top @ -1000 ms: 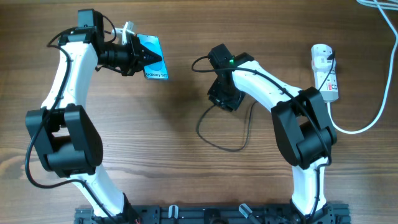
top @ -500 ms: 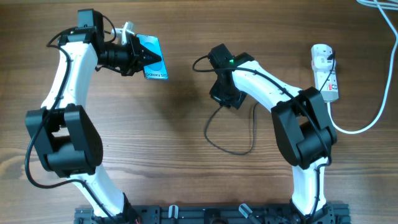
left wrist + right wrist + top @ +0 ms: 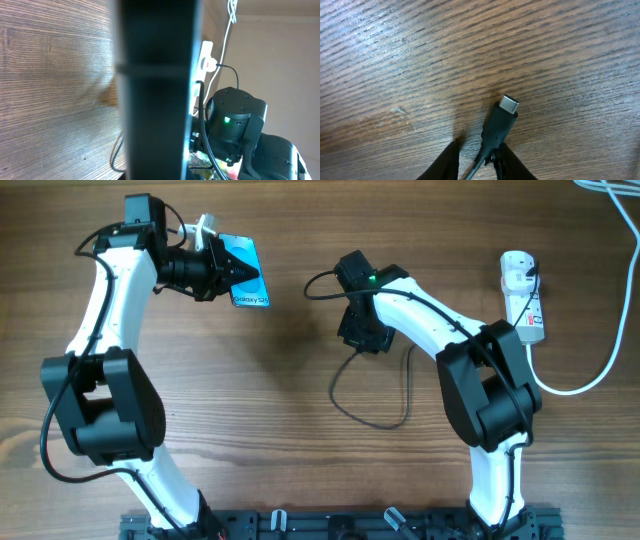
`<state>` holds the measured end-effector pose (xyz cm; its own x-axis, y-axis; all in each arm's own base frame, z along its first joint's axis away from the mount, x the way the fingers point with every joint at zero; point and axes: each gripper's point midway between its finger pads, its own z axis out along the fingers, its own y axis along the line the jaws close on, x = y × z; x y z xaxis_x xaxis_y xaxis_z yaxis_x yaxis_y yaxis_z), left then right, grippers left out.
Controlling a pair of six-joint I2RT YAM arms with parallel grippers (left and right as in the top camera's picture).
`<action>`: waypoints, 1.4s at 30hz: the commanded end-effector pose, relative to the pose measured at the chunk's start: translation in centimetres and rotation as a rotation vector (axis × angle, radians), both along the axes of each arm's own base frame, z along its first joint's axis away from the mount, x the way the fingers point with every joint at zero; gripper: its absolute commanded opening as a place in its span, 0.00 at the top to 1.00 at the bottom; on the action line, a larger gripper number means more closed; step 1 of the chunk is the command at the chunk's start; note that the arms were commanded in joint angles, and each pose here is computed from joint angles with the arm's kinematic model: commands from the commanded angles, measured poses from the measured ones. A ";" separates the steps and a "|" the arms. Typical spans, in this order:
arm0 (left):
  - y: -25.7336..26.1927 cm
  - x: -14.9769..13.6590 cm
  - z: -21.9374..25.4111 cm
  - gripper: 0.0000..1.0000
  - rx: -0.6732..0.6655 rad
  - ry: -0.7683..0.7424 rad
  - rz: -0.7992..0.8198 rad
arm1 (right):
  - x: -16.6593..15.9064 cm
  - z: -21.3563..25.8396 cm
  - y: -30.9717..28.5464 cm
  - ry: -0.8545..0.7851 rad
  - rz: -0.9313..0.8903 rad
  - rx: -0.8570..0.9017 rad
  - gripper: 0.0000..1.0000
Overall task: Plug charger to phone and switch on socket
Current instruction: 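Close the right gripper on the cable plug and lift it, then carry the plug with the right gripper up to the phone's bottom port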
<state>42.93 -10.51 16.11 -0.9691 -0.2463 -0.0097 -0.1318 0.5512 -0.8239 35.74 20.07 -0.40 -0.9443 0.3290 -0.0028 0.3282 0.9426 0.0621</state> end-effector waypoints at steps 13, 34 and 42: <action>-0.3 0.6 1.5 0.96 -0.023 -0.073 -0.012 | -0.4 0.1 2.2 0.025 0.398 0.271 0.96; -4.5 -1.3 11.0 0.96 -0.416 -0.439 -0.274 | -5.0 19.1 6.7 -0.566 1.077 1.360 0.96; -4.7 -2.4 13.9 0.96 -0.280 -0.456 -0.218 | -5.4 21.9 6.9 -0.579 0.990 1.489 0.96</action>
